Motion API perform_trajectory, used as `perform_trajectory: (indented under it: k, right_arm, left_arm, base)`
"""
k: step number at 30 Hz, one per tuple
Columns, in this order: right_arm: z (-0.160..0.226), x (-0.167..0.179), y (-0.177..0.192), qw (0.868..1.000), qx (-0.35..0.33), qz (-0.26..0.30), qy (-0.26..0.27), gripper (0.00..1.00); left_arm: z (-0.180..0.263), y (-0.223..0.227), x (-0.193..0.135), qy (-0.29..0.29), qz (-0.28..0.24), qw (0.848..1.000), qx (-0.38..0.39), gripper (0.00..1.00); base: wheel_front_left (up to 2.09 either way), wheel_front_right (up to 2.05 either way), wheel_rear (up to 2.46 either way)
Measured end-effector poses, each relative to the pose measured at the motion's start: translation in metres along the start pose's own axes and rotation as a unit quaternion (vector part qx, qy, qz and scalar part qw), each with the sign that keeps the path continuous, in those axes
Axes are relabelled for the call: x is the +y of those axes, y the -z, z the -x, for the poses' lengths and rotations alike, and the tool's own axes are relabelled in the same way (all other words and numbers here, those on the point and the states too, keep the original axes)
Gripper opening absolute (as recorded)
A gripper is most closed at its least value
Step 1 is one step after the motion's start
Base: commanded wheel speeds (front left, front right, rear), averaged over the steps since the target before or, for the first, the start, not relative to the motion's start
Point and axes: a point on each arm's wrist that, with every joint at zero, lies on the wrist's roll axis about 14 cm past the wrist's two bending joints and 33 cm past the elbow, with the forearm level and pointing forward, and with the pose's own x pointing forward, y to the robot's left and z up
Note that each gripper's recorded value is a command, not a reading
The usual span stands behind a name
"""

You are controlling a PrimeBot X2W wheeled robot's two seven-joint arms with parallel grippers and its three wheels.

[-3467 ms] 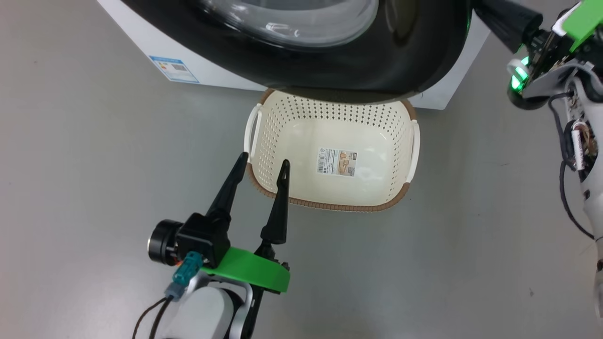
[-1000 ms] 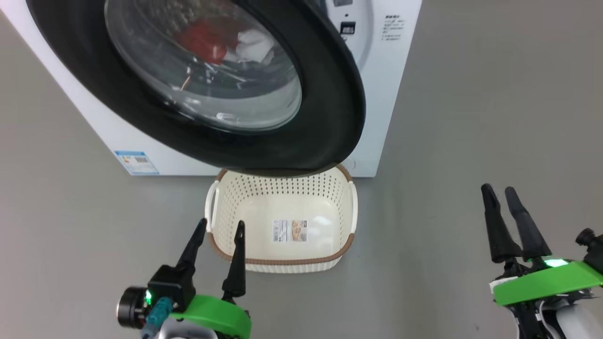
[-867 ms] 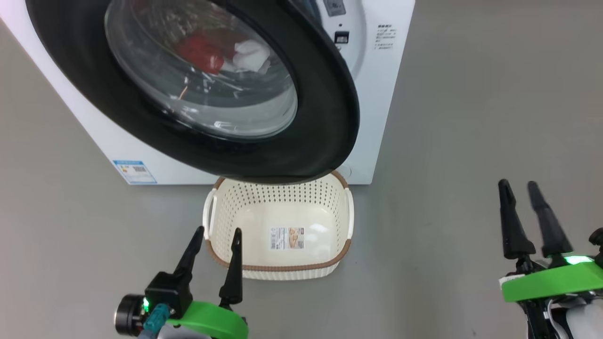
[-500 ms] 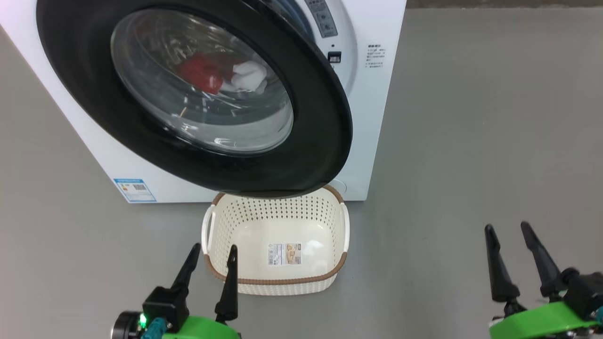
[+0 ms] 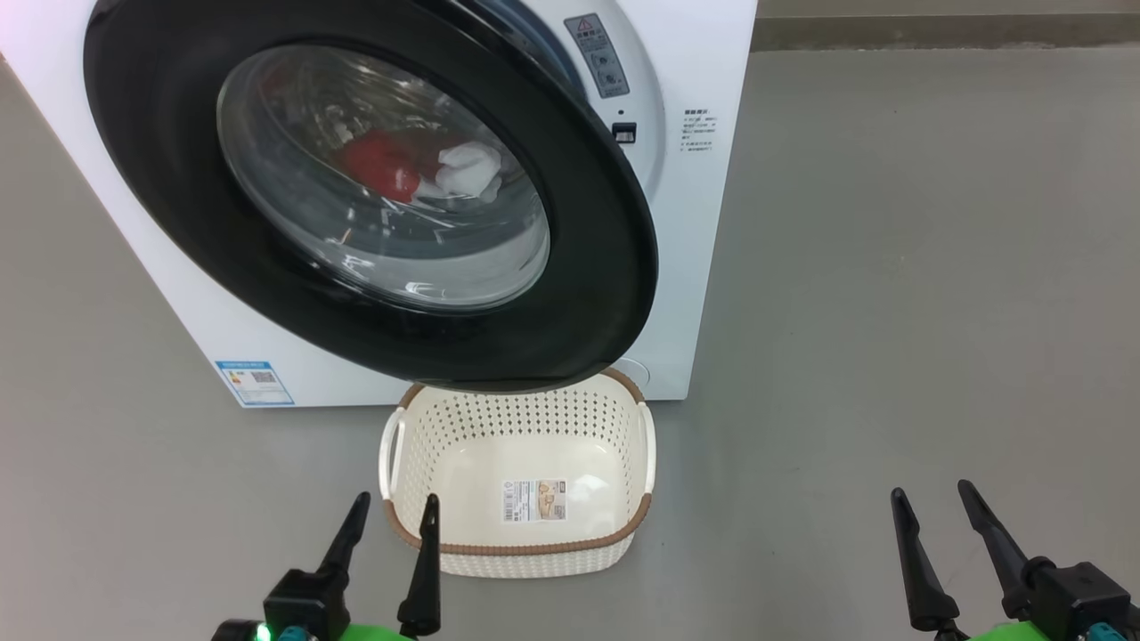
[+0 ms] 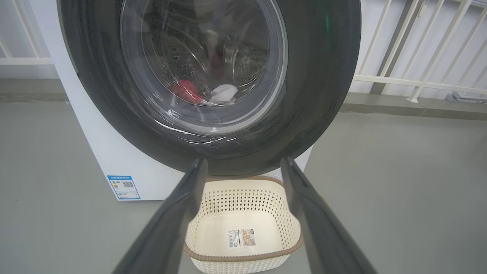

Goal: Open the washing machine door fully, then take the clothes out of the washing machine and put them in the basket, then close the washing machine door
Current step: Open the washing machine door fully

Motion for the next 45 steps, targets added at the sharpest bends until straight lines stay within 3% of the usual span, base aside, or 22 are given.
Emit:
perform_trajectory:
  k: [26, 27, 29, 38, 42, 45]
  right_arm:
    - [0.001, 0.007, 0.009, 1.0, 0.015, -0.003, -0.01, 1.0]
    - [0.001, 0.007, 0.009, 1.0, 0.015, -0.003, -0.01, 0.58]
    - [0.001, 0.007, 0.009, 1.0, 0.015, -0.004, -0.01, 0.0]
    - [-0.001, 0.005, 0.007, 0.999, 0.007, -0.042, 0.0, 0.0]
    - [-0.009, 0.0, -0.003, 0.994, -0.014, -0.11, 0.016, 0.0]
    - [-0.021, -0.002, -0.018, 0.981, -0.042, -0.188, 0.027, 0.0]
  left_arm:
    - [0.001, 0.003, 0.003, -0.004, 0.0, 1.0, 0.005, 1.0]
    - [0.001, 0.003, 0.003, -0.004, 0.0, 1.0, 0.005, 1.0]
    - [0.001, 0.003, 0.003, -0.004, 0.0, 1.0, 0.005, 1.0]
    - [0.001, 0.005, 0.003, -0.004, 0.0, 1.0, 0.008, 1.0]
    - [0.0, 0.006, 0.002, -0.004, 0.0, 1.0, 0.009, 1.0]
    - [0.0, 0.006, 0.003, -0.004, 0.0, 1.0, 0.01, 1.0]
  base:
    - [0.0, 0.0, 0.0]
    - [0.0, 0.0, 0.0]
    - [0.0, 0.0, 0.0]
    - [0.0, 0.0, 0.0]
    - [0.0, 0.0, 0.0]
    - [0.0, 0.0, 0.0]
